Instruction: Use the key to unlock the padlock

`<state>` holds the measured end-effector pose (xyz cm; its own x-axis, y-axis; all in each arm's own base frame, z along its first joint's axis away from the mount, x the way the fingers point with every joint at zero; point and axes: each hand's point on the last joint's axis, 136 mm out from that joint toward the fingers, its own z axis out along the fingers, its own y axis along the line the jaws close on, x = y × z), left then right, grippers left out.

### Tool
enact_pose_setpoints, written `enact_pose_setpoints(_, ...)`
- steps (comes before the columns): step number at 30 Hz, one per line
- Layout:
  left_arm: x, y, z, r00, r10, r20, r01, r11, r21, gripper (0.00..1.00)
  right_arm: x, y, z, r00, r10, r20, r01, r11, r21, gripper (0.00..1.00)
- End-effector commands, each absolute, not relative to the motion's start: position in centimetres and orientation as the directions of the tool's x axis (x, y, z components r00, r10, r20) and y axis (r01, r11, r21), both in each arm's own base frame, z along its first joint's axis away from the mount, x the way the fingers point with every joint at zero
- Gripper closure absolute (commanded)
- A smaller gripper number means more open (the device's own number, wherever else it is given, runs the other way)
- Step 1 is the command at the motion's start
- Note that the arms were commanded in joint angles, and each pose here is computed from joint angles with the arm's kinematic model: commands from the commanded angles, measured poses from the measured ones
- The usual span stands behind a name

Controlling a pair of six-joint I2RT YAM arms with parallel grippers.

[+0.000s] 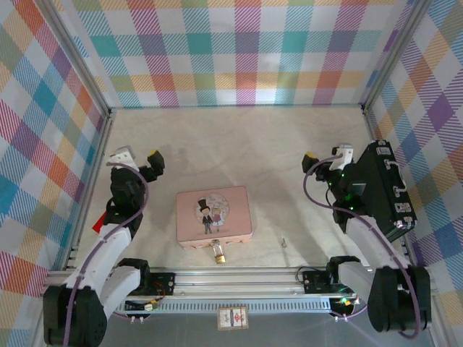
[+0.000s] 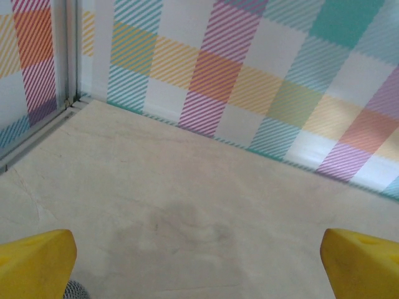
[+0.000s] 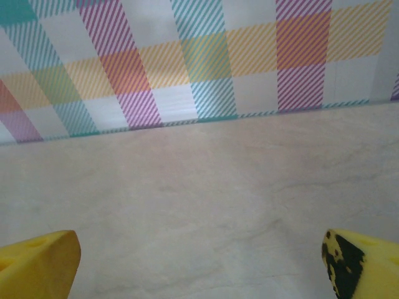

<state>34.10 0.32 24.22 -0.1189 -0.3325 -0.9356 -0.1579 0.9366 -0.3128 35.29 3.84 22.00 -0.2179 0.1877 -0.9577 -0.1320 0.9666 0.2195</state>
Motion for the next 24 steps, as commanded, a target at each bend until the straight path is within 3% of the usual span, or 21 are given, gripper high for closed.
enact_pose_setpoints(1, 32.1, 0.8, 24.1, -0.197, -0.476, -0.857, -0.258, 0.869, -0.423, 0.00, 33.5, 4.5, 25.4, -0.291, 0.337, -0.896, -0.111, 0.918, 0.381, 0.01)
enact_pose_setpoints(4, 30.4, 1.5, 23.9, -0.233, -0.553, -0.800, -0.350, 0.815, -0.461, 0.00, 32.0, 4.1, 27.7, -0.292, 0.422, -0.858, -0.069, 0.886, 0.459, 0.01)
enact_pose_setpoints(8, 29.0, 0.9, 22.6, -0.317, -0.582, -0.749, -0.374, 0.803, -0.465, 0.00, 29.5, 1.4, 26.4, -0.293, 0.608, -0.738, 0.171, 0.793, 0.585, 0.01)
enact_pose_setpoints(13, 28.8, -2.6, 20.5, -0.488, -0.587, -0.647, -0.283, 0.807, -0.519, 0.00, 27.8, 4.8, 26.0, -0.412, 0.534, -0.738, -0.004, 0.809, 0.588, 0.01)
enact_pose_setpoints(17, 28.9, -8.0, 19.6, -0.664, -0.447, -0.600, -0.073, 0.837, -0.543, 0.00, 26.1, 5.8, 23.6, -0.557, 0.496, -0.666, 0.032, 0.814, 0.580, 0.01)
enact_pose_setpoints(24, 26.2, -14.1, 18.0, -0.707, -0.192, -0.680, 0.120, 0.916, -0.383, 0.00, 22.6, 9.9, 19.1, -0.790, 0.373, -0.486, 0.014, 0.805, 0.594, 0.02)
